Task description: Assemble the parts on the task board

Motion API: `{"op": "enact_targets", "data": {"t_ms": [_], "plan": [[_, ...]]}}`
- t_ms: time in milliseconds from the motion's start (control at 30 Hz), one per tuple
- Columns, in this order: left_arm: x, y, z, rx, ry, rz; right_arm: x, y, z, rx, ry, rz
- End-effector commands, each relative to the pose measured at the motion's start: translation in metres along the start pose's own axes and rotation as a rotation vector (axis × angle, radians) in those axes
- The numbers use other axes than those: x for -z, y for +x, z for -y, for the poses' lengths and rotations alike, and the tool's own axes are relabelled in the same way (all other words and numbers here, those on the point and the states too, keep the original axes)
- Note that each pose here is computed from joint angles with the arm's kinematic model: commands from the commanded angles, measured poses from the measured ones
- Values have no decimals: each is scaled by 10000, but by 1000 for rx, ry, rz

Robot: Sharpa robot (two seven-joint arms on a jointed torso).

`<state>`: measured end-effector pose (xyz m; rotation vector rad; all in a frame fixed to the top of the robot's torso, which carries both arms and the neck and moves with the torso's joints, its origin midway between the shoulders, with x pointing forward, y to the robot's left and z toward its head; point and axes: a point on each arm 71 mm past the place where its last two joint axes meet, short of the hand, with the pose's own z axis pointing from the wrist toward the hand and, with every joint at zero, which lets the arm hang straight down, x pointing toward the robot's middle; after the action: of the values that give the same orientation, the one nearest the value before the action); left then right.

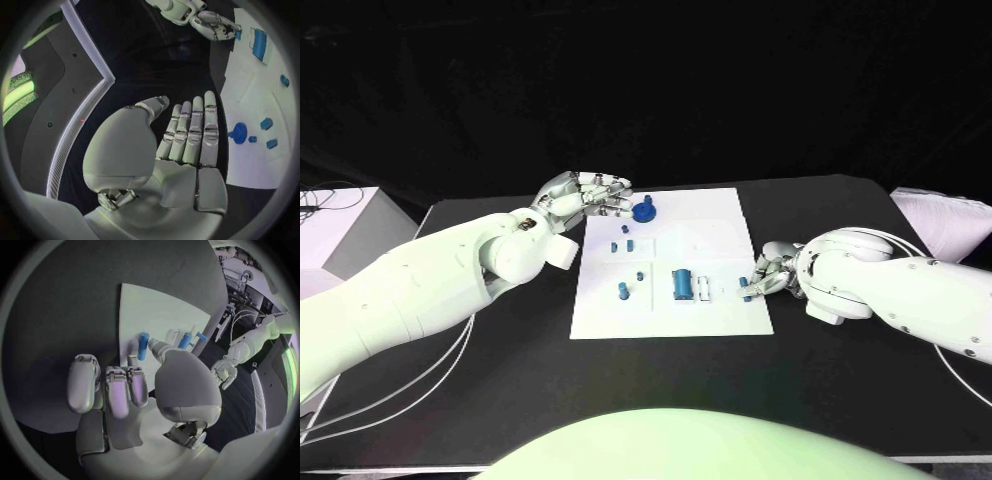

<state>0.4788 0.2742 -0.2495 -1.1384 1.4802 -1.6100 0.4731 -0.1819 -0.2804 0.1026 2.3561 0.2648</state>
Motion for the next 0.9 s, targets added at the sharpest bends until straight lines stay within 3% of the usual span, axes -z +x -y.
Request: {"op": "enact_targets", "data": {"t_ms": [33,467,900], "plan": [[3,14,3,0,7,-14,-47,76,40,37,22,-15],[4,13,4,-1,6,-14,-102,118,-5,39,20,-10],[5,16,1,0,2,-16,-12,180,-46,-52,-24,-38]]}}
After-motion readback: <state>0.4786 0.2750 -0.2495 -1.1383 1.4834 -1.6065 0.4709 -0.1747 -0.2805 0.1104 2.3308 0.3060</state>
